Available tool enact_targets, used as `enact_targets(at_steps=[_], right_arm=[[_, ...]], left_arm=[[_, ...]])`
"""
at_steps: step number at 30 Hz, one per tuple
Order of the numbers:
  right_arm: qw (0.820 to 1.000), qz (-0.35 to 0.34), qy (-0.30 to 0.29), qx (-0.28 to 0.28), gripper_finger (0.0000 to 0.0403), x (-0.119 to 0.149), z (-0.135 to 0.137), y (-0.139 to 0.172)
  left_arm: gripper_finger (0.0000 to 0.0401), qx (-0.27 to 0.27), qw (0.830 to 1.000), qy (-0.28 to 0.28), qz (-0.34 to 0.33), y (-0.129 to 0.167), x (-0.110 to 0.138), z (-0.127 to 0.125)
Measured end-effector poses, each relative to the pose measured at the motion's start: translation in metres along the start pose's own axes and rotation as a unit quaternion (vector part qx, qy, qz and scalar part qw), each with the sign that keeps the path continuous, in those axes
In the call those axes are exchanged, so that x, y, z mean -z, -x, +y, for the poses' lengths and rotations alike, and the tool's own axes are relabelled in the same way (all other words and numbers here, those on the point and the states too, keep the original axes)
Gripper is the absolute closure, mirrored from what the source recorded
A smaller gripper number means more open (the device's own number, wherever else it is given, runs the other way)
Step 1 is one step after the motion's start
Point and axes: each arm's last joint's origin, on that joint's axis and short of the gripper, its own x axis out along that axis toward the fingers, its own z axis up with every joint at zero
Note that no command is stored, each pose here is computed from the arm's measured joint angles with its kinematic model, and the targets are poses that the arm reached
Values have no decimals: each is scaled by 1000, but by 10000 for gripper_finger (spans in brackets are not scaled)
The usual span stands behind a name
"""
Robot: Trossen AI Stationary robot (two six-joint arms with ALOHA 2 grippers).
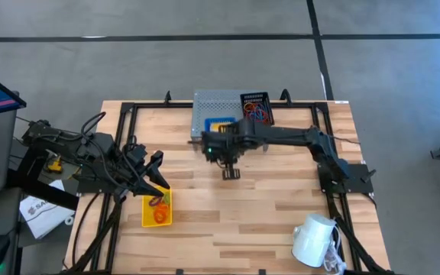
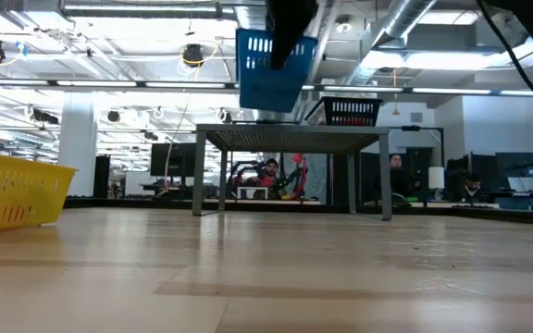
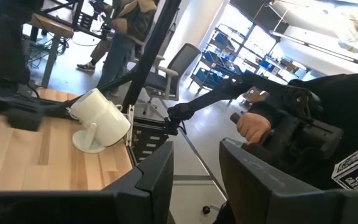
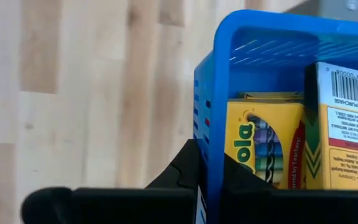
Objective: Pick & Place Office Desk Supplies
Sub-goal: Put the blue bin filled with crayon boxes on the shelf
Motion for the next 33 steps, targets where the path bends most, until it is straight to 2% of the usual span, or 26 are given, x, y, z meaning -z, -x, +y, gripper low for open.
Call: enact_targets(at_steps=[17,24,33], right_arm=[[999,0,2,39,403,13,-83,-14],[999,15,-21,26,403,23,-106,-24],[999,8,-27,23,403,28,-121,-25]], left_arm=[[278,-13,1000,0,-7,0,0,1],[278,-23,1000,14,-12,0,-1,1],[278,-32,999,14,-17,0,-1,2]])
